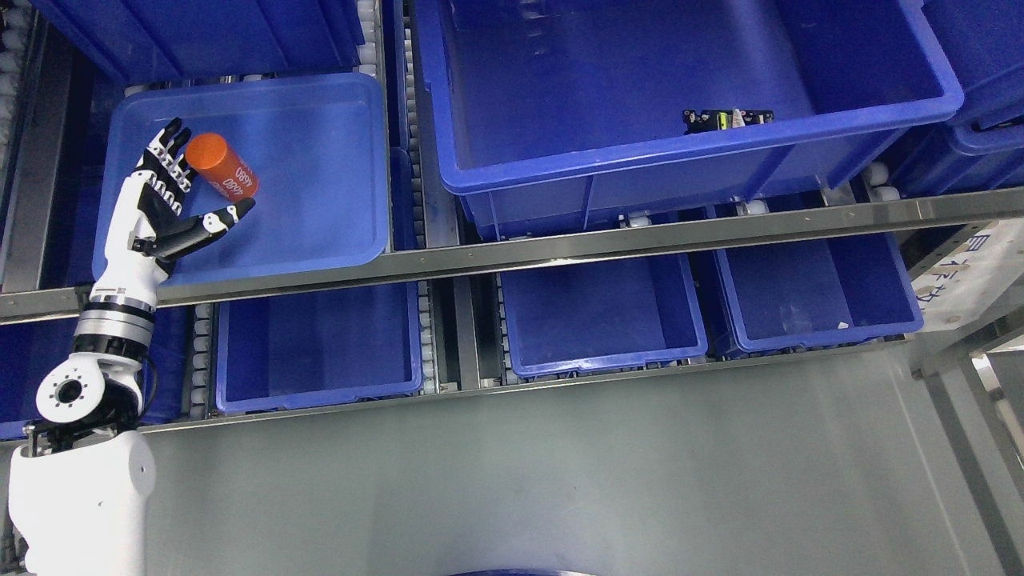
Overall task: Grab orange capacitor from left shelf to right desk
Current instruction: 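Close the left hand around the orange capacitor in the blue bin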
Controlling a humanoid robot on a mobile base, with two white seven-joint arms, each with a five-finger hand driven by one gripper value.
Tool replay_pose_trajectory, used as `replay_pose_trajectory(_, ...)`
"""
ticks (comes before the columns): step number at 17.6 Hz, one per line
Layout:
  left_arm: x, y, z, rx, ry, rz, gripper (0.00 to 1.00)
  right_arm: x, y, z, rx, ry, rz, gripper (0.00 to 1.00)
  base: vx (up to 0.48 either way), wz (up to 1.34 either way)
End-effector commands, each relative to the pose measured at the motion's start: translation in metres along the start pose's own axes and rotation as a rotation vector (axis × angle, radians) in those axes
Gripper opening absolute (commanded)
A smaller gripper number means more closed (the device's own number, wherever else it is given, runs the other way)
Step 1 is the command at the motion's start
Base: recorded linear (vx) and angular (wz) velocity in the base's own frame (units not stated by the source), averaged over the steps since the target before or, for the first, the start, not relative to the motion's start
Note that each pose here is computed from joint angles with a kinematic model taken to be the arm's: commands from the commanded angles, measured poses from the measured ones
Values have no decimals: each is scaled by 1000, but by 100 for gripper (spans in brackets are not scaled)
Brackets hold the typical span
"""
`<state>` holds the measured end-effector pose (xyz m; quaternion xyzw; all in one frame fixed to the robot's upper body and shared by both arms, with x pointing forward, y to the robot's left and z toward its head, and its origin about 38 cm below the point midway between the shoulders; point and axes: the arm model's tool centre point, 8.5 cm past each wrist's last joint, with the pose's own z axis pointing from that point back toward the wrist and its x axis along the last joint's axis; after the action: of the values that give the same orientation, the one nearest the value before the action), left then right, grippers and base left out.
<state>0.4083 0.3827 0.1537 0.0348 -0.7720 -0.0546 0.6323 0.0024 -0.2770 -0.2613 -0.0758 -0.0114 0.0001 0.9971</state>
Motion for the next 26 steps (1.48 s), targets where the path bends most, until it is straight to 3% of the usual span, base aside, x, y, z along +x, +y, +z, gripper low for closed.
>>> replay_pose_trajectory(1,-23,11,-13,-23,90,-73,100,-9,-11,-1,-18,6,-3,100,0,0)
replay_pose_trajectory(13,-28,4,-56,-51,124,-48,97,-8,-11,-1,-18,4,-4,100,0,0)
replay_pose_trajectory(26,-38,-11,-64,-77,154,-35,81,-8,-11,-1,-18,4,-4,100,0,0)
